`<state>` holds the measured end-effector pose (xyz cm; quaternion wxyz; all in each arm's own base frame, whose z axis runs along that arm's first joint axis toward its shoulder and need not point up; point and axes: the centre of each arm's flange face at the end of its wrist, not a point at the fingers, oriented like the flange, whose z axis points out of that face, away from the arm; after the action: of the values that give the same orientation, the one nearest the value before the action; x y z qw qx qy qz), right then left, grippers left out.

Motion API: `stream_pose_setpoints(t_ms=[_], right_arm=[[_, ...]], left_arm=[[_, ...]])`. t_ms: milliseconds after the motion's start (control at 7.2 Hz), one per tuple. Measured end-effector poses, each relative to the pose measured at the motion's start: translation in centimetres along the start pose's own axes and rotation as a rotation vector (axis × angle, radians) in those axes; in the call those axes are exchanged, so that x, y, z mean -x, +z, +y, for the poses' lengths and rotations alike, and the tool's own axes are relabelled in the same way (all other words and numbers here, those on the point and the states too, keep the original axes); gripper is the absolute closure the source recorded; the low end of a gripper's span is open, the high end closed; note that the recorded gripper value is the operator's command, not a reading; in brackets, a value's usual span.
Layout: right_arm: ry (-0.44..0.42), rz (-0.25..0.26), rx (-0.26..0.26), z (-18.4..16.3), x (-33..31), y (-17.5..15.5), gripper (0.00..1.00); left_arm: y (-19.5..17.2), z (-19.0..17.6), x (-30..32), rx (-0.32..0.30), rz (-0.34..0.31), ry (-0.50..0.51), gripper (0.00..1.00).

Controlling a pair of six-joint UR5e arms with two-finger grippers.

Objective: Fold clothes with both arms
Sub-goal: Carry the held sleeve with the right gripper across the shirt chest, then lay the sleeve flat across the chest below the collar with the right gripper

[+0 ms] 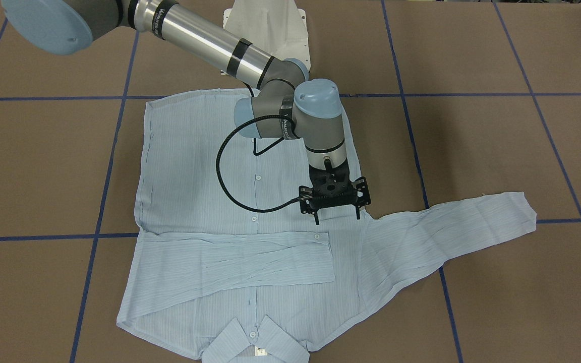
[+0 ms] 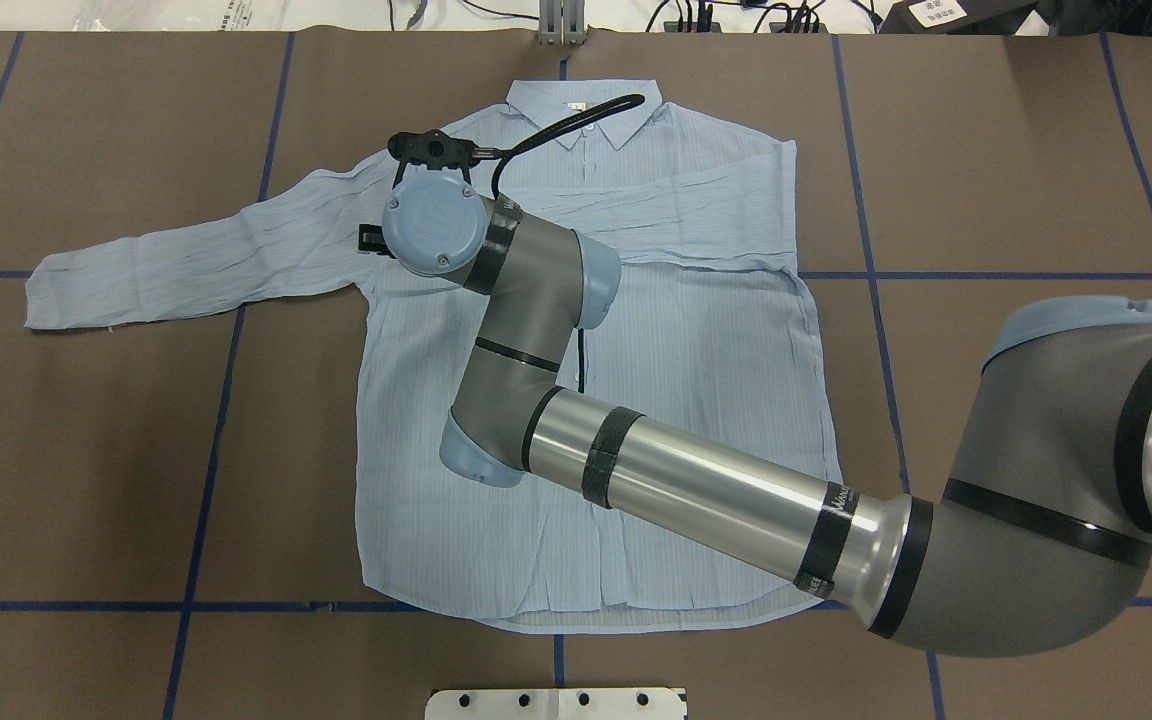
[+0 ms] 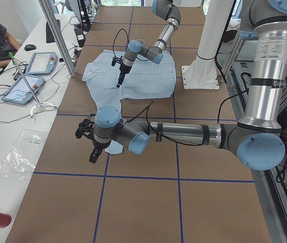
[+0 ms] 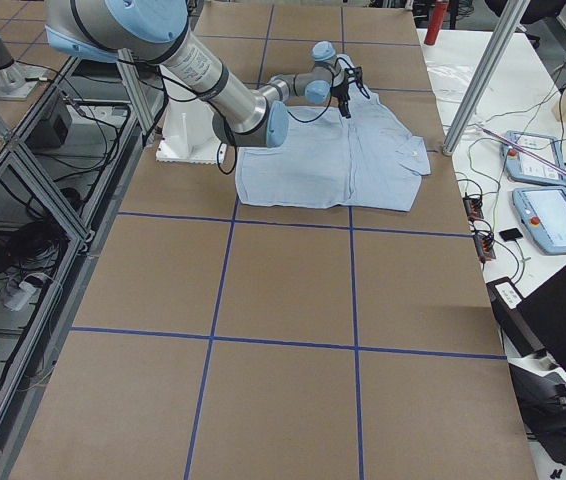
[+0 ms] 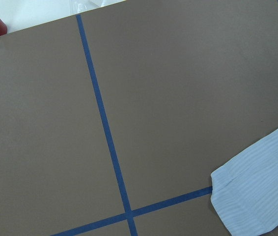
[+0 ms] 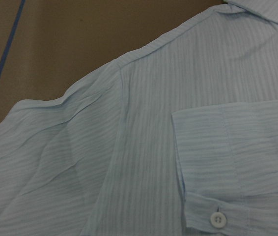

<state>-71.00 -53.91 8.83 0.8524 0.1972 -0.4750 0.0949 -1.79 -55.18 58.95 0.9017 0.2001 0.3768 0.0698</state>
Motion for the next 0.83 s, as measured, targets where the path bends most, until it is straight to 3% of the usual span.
stream_pose_setpoints(t_ms=[139, 417, 833], right_arm=[[0.004, 0.006, 0.014, -0.6, 1.0, -1.8, 0.01], [0.018, 0.082, 0.08, -3.7, 1.0, -6.5, 0.01], [-0.043, 0.17, 0.178, -8.2, -5.9, -10.9, 0.01]], left_arm=[[0.8, -0.2, -1.2, 0.004, 0.011, -0.032, 0.01], [3.4, -0.3, -5.3, -0.044, 0.026, -0.136, 0.01], [9.8, 1.7, -11.6, -0.077, -0.032, -0.29, 0.06]])
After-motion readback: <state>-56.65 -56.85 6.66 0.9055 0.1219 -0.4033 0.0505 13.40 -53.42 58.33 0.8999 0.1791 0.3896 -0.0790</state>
